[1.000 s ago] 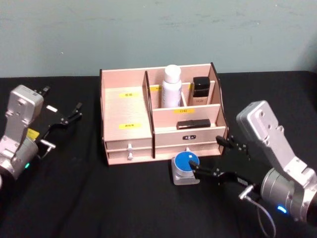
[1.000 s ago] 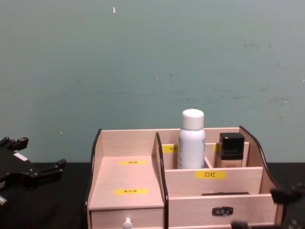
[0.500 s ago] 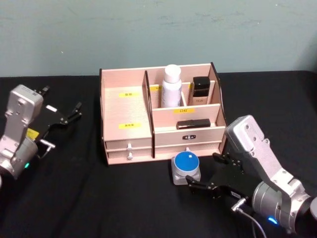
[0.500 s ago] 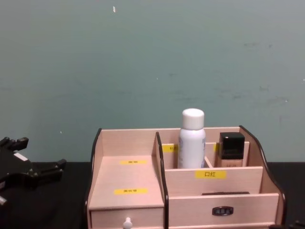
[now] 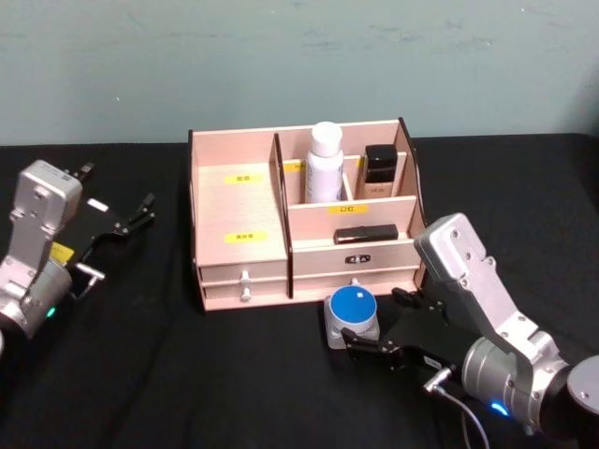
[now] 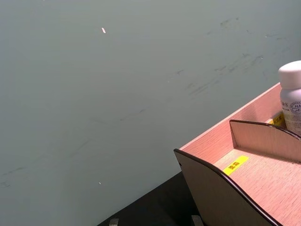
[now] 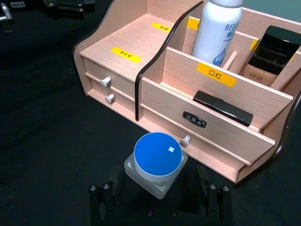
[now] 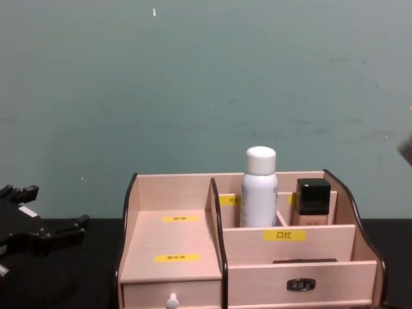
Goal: Pick up the facial cleanser and watermelon frost from the table and place them into the tiered storage box.
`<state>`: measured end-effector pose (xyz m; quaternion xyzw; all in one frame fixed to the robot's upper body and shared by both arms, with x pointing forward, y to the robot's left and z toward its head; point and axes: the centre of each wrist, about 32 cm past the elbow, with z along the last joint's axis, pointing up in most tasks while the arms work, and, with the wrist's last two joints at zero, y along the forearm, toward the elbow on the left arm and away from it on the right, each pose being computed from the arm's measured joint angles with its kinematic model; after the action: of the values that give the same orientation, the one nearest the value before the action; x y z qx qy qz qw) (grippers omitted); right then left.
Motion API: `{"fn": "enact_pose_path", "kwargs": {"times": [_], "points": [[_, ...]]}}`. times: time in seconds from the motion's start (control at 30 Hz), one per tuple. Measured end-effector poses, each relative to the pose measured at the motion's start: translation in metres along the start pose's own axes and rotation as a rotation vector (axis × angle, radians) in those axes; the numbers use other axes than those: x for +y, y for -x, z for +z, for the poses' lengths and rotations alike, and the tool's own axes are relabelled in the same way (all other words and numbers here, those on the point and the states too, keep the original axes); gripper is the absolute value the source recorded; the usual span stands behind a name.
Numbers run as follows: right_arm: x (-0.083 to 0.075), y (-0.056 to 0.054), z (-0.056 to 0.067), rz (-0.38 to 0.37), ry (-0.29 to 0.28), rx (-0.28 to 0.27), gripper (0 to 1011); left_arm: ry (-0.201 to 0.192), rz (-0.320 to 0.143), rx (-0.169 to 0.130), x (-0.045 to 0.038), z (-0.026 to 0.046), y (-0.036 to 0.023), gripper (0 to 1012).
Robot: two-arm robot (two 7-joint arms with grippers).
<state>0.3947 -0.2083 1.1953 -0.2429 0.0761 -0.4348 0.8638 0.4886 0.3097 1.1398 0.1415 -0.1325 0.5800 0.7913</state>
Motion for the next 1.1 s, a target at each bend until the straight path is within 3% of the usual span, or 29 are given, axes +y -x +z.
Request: {"fn": "enact_pose_path", "kwargs": {"times": [0.73, 1.1], "points": [[0.024, -0.002, 0.005, 0.005, 0.010, 0.006, 1002, 0.000, 0.000, 0.000, 0.0000, 0.0000, 0.0000, 1001], [0.028, -0.001, 0.004, 0.011, 0.016, 0.010, 1002, 0.000, 0.000, 0.000, 0.0000, 0.0000, 0.0000, 1001]]}}
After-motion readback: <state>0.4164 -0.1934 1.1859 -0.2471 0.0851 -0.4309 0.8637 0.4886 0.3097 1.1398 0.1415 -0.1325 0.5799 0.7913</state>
